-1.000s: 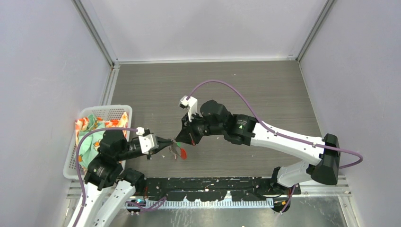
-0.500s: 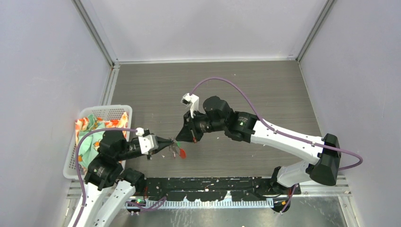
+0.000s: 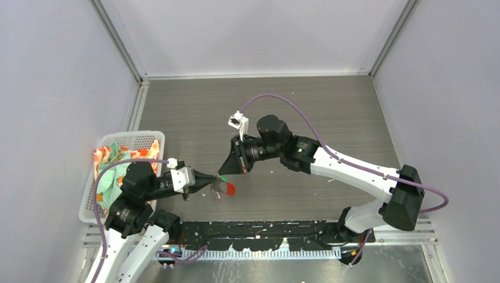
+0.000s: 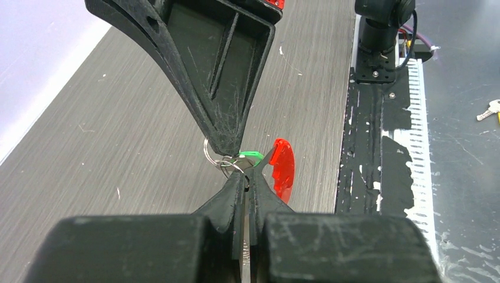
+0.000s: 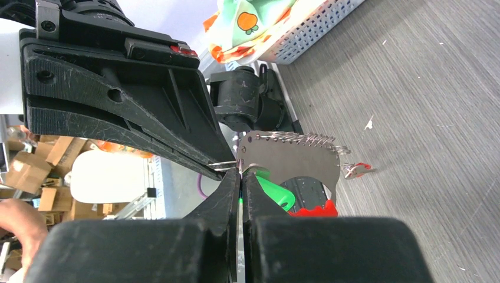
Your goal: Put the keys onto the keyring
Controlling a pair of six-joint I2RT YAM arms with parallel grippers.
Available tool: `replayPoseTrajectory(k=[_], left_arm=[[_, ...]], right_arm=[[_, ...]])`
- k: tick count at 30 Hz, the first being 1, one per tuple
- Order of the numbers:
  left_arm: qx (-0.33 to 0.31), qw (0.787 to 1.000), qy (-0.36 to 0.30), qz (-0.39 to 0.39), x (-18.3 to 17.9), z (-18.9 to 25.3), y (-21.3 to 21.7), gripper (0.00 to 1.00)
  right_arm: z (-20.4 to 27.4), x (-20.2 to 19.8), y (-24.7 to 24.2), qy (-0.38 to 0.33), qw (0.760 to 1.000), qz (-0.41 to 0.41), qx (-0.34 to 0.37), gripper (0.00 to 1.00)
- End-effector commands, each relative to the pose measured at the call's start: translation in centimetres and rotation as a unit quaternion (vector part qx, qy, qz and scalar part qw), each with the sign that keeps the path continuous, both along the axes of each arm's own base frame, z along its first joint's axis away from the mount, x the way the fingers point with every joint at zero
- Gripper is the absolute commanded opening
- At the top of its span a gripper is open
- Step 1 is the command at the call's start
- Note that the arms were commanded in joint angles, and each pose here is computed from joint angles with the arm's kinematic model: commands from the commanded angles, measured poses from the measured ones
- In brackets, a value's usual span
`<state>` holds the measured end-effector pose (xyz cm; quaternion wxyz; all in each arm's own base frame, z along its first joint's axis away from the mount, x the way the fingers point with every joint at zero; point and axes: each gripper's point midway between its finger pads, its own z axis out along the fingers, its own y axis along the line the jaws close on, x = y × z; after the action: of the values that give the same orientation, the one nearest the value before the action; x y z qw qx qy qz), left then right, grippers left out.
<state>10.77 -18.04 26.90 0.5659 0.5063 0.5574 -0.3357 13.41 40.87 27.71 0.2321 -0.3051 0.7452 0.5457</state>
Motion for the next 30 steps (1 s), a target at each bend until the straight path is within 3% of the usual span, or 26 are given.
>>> replayPoseTrajectory(k=[1, 30], left_arm=[[-0.039, 0.997, -0.038, -0.054, -1.9, 3.0, -0.7, 0.01], [-0.060, 0.992, -0.063, -0.093, -3.5, 5.2, -1.0, 0.00]], right_arm=[[1.3, 1.3, 0.5, -0.005, 0.999, -0.017, 0.039, 0.01], [3.1, -1.2, -1.5, 0.037, 0.996, 0.074, 0.040, 0.07]])
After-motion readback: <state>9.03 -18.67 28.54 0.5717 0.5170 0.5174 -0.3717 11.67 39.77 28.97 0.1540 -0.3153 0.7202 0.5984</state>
